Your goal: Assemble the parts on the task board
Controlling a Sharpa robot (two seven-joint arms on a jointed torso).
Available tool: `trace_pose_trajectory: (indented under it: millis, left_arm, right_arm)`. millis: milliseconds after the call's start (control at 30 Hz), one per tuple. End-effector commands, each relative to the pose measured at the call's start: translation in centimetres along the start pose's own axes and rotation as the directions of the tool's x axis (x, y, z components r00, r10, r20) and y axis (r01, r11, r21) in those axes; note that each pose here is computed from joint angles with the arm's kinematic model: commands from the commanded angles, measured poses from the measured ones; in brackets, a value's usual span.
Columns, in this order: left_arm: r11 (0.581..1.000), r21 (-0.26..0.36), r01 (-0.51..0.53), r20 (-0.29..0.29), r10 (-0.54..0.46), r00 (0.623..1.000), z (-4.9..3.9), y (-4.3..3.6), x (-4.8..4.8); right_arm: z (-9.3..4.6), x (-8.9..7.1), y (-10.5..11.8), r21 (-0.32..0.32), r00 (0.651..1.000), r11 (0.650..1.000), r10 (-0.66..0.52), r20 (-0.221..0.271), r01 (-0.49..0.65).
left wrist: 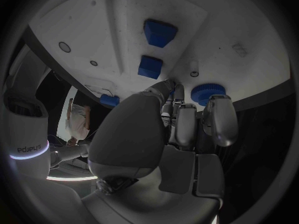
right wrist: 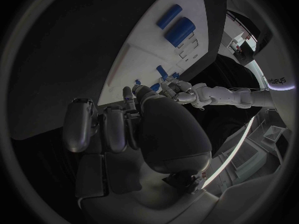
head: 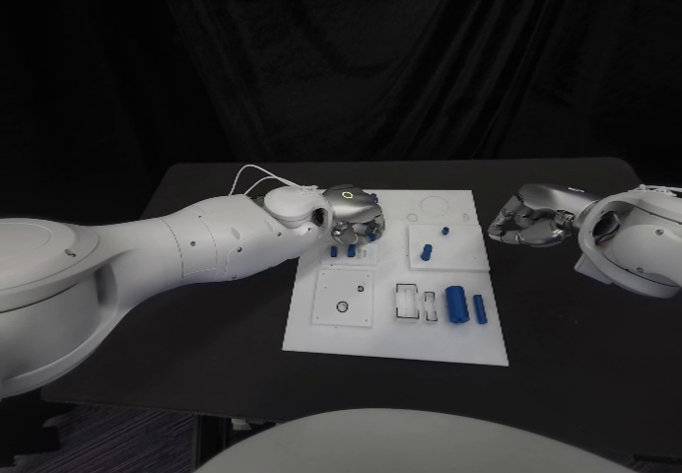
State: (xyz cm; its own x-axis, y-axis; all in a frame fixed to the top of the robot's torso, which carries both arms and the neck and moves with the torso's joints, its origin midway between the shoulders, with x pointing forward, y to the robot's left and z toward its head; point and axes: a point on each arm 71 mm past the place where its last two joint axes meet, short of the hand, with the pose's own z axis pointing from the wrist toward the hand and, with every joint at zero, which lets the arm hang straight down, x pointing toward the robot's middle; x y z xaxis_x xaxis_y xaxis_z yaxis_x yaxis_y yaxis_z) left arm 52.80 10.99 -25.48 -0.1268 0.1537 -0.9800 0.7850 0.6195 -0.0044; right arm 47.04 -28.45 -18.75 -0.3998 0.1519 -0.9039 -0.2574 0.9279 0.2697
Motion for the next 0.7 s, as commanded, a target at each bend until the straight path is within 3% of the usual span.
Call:
trace_pose_trajectory:
  millis: [33,367,700]
  left_arm:
    - [1.0,0.021,-0.014,0.05,0.013,0.999,-0.21,-0.22,-0.14]
    - [1.0,0.015,-0.018,0.105,0.016,0.994,-1.82,0.14,-0.49]
    - [0.999,-0.002,-0.034,0.147,0.034,0.989,-3.52,0.96,-2.5]
  right_arm:
    - [0.0,0.2,-0.1,0.015,1.0,1.0,-0.003,-0.015,0.003]
    - [-0.2,0.3,-0.5,0.025,1.0,1.0,-0.002,-0.02,0.002]
    - [-0.2,0.3,-0.6,0.033,1.0,0.999,-0.003,-0.028,0.004]
